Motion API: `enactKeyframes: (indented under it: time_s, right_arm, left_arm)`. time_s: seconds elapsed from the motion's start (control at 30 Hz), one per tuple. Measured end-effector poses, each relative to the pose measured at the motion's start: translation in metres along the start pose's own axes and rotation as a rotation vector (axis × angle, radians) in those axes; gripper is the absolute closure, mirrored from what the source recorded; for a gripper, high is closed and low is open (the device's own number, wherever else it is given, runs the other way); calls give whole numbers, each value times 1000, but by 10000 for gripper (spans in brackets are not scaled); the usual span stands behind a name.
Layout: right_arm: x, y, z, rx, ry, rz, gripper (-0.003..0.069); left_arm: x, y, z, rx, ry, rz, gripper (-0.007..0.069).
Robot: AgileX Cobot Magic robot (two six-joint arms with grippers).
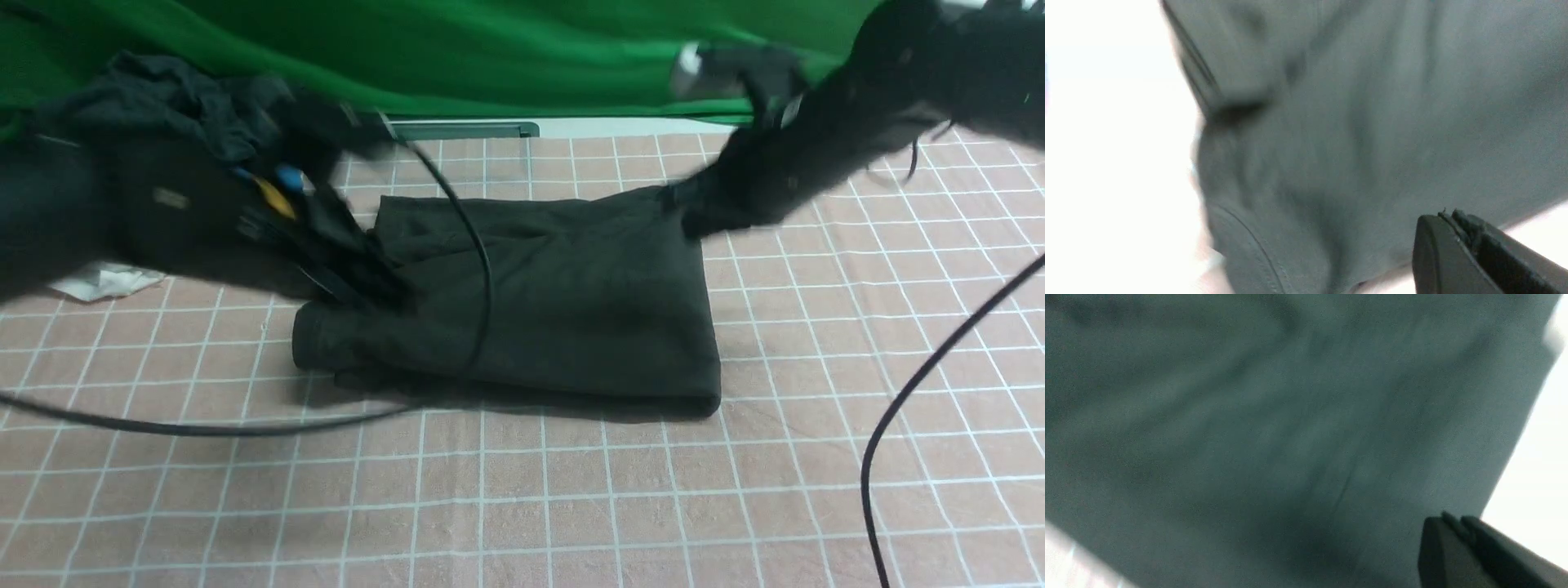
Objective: Fold a long-sleeved shirt over a pink coffee tablecloth.
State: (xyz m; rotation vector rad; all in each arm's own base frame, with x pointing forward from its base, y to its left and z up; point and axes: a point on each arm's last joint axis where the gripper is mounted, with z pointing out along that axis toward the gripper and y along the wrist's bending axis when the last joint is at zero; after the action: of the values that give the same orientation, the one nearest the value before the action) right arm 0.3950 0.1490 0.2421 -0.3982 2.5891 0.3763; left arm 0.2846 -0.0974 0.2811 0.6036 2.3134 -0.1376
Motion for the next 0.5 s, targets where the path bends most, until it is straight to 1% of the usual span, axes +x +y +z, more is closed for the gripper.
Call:
enactKeyframes:
  time_s: [0.03,0.1,0.13,0.17,0.2,0.23,0.33,0.37,0.4,0.43,0.47,0.5]
  right_arm:
    - [-9,-7,6,11,-29,10,626]
    - [-18,-16,23,21,-38,20,623]
    - [-22,-19,30,24,-40,21,622]
    - [-23,-25,49,27,-19,27,620]
    - [-23,-25,49,27,-19,27,620]
    - [-27,-32,67,30,-5,33,618]
    - [-28,-42,93,33,28,45,618]
    - [-29,-48,100,35,39,52,618]
    - [-28,-49,102,36,42,54,618]
    - [-29,-55,104,37,59,64,618]
    - [-29,-56,104,38,59,65,618]
    - [-30,-60,101,38,78,69,618]
  left_arm:
    - [-7,0,-28,-14,-83,5,608]
    - [-11,-2,-67,-34,-189,21,608]
    - [-11,-3,-81,-42,-228,29,608]
    - [-8,-5,-100,-54,-286,42,608]
    - [-8,-5,-104,-56,-296,42,608]
    - [0,-8,-127,-70,-364,48,608]
    - [20,-13,-161,-95,-477,57,608]
    - [32,-16,-169,-102,-506,59,608]
    - [35,-16,-173,-105,-521,60,608]
    - [51,-20,-179,-110,-544,62,608]
    - [55,-20,-180,-111,-549,62,608]
    - [71,-23,-185,-116,-570,64,608]
